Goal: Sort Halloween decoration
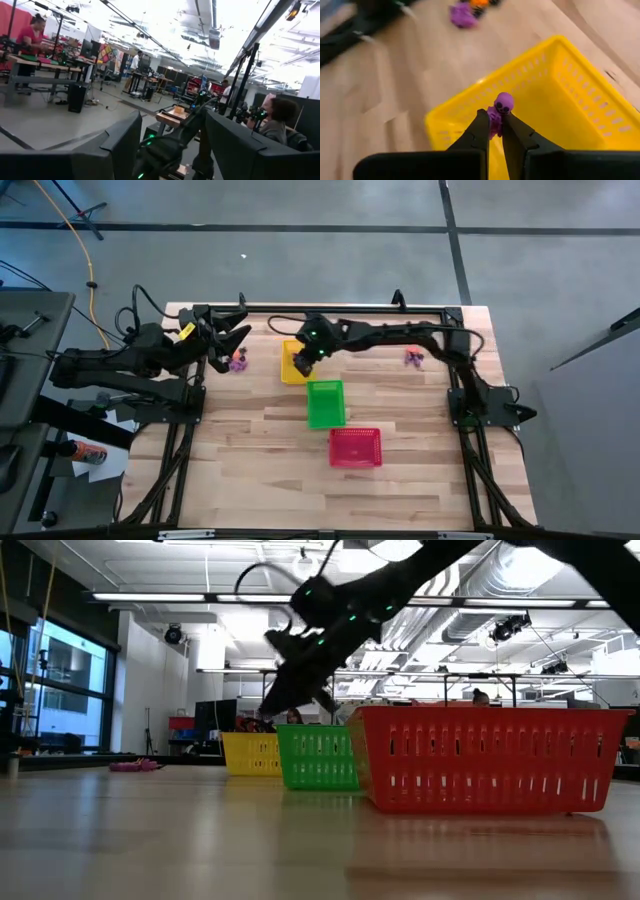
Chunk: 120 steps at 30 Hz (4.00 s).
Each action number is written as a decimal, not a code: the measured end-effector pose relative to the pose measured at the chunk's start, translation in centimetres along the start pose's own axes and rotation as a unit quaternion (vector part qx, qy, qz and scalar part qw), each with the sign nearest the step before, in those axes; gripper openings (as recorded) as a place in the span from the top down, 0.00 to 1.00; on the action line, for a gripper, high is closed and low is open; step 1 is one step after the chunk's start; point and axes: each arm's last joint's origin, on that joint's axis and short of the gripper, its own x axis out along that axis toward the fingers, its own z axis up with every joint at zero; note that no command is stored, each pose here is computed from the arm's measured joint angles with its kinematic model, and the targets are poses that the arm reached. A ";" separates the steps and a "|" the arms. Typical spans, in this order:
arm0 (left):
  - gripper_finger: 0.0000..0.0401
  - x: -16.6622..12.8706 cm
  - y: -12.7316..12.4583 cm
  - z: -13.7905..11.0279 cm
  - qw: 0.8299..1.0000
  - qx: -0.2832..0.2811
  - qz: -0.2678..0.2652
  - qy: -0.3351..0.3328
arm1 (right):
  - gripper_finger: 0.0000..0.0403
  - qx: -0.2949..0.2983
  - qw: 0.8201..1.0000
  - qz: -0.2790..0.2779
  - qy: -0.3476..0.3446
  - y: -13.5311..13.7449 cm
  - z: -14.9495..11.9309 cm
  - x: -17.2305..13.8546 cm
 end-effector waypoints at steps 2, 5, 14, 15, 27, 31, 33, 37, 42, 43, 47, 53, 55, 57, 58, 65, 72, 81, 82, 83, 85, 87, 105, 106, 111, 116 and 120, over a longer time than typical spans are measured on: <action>0.47 0.0 0.0 0.0 1.000 0.000 0.000 0.000 | 0.95 0.015 1.000 -0.017 0.013 -0.2 0.3 0.9; 0.47 0.0 0.0 0.0 1.000 0.000 0.000 0.000 | 0.95 0.024 0.999 -0.025 0.032 -0.1 0.7 1.8; 0.47 0.0 0.0 0.0 1.000 0.001 0.001 -0.001 | 0.94 0.098 0.993 -0.034 0.054 -0.2 1.0 2.5; 0.47 0.0 0.0 0.0 1.000 0.005 0.001 -0.002 | 0.93 0.101 0.993 -0.034 0.054 -0.3 1.0 2.4; 0.47 0.0 0.0 0.0 1.000 0.021 0.000 -0.002 | 0.54 0.070 0.993 -0.029 0.090 -0.6 1.2 1.7; 0.47 0.0 0.0 0.0 1.000 0.021 0.000 -0.002 | 0.50 0.043 0.994 -0.013 0.096 -0.3 2.7 0.5; 0.47 0.0 0.0 0.0 1.000 0.021 0.000 -0.002 | 0.49 0.012 0.995 -0.005 0.103 -0.1 3.8 -0.8; 0.47 0.0 0.0 0.0 1.000 0.024 0.000 -0.001 | 0.49 -0.055 0.992 -0.011 0.112 0.4 5.5 -4.7; 0.47 0.0 0.0 -0.1 0.999 0.032 0.001 0.004 | 0.49 -0.101 0.991 -0.024 0.084 0.8 6.2 -10.6; 0.47 0.0 0.0 -0.2 0.999 0.034 0.002 0.008 | 0.49 -0.101 0.992 -0.025 0.077 0.8 5.9 -11.8; 0.47 0.0 0.1 -0.6 0.999 0.043 0.004 0.027 | 0.49 -0.097 0.995 -0.024 0.028 0.8 3.6 -16.1; 0.47 0.5 -0.2 -2.0 0.994 0.061 -0.037 0.081 | 0.49 -0.042 0.992 0.030 -0.117 2.3 -2.2 -22.0; 0.47 0.8 -0.5 -2.5 0.988 0.071 -0.088 0.102 | 0.49 -0.037 0.980 0.069 -0.183 3.3 -3.7 -23.8; 0.47 1.2 -0.9 -3.1 0.982 0.080 -0.126 0.117 | 0.49 -0.052 0.961 0.103 -0.253 4.1 -4.9 -25.3; 0.47 1.5 -1.0 -3.4 0.980 0.081 -0.134 0.122 | 0.49 -0.068 0.951 0.112 -0.281 4.5 -5.5 -25.9; 0.47 2.5 -1.0 -4.6 0.977 0.082 -0.130 0.149 | 0.49 -0.218 0.897 0.116 -0.366 5.9 -7.6 -27.2; 0.47 2.6 -1.0 -4.6 0.977 0.076 -0.131 0.149 | 0.49 -0.225 0.894 0.116 -0.371 6.1 -7.5 -27.4; 0.47 3.6 0.9 -4.2 0.961 0.037 -0.006 0.275 | 0.49 -0.219 0.895 0.102 -0.374 6.0 -7.4 -27.4; 0.47 3.9 1.5 -4.0 0.948 0.043 0.030 0.313 | 0.49 -0.217 0.896 0.096 -0.375 6.0 -7.4 -27.4; 0.47 4.1 2.3 -4.0 0.932 0.046 0.068 0.353 | 0.49 -0.214 0.897 0.091 -0.377 6.0 -7.4 -27.4; 0.47 4.2 3.9 -4.4 0.887 0.046 0.146 0.436 | 0.49 -0.212 0.898 0.085 -0.377 5.9 -7.4 -27.4; 0.47 4.4 5.4 -5.1 0.840 0.031 0.214 0.499 | 0.49 -0.211 0.898 0.082 -0.377 5.8 -7.4 -27.4; 0.47 2.8 13.5 -16.8 0.610 0.016 0.370 0.701 | 0.49 -0.190 0.911 0.063 -0.360 5.6 -7.6 -27.1; 0.47 3.1 13.7 -17.1 0.616 0.017 0.365 0.698 | 0.49 -0.188 0.912 0.057 -0.361 5.5 -7.6 -27.1; 0.47 4.1 14.4 -18.6 0.628 0.035 0.340 0.699 | 0.49 -0.183 0.912 0.046 -0.364 5.4 -7.5 -27.1; 0.47 4.1 14.9 -20.1 0.599 0.038 0.339 0.725 | 0.49 -0.171 0.914 0.051 -0.363 5.4 -7.5 -27.1; 0.47 4.0 15.3 -21.2 0.579 0.044 0.335 0.742 | 0.49 -0.171 0.914 0.051 -0.363 5.5 -7.5 -27.1</action>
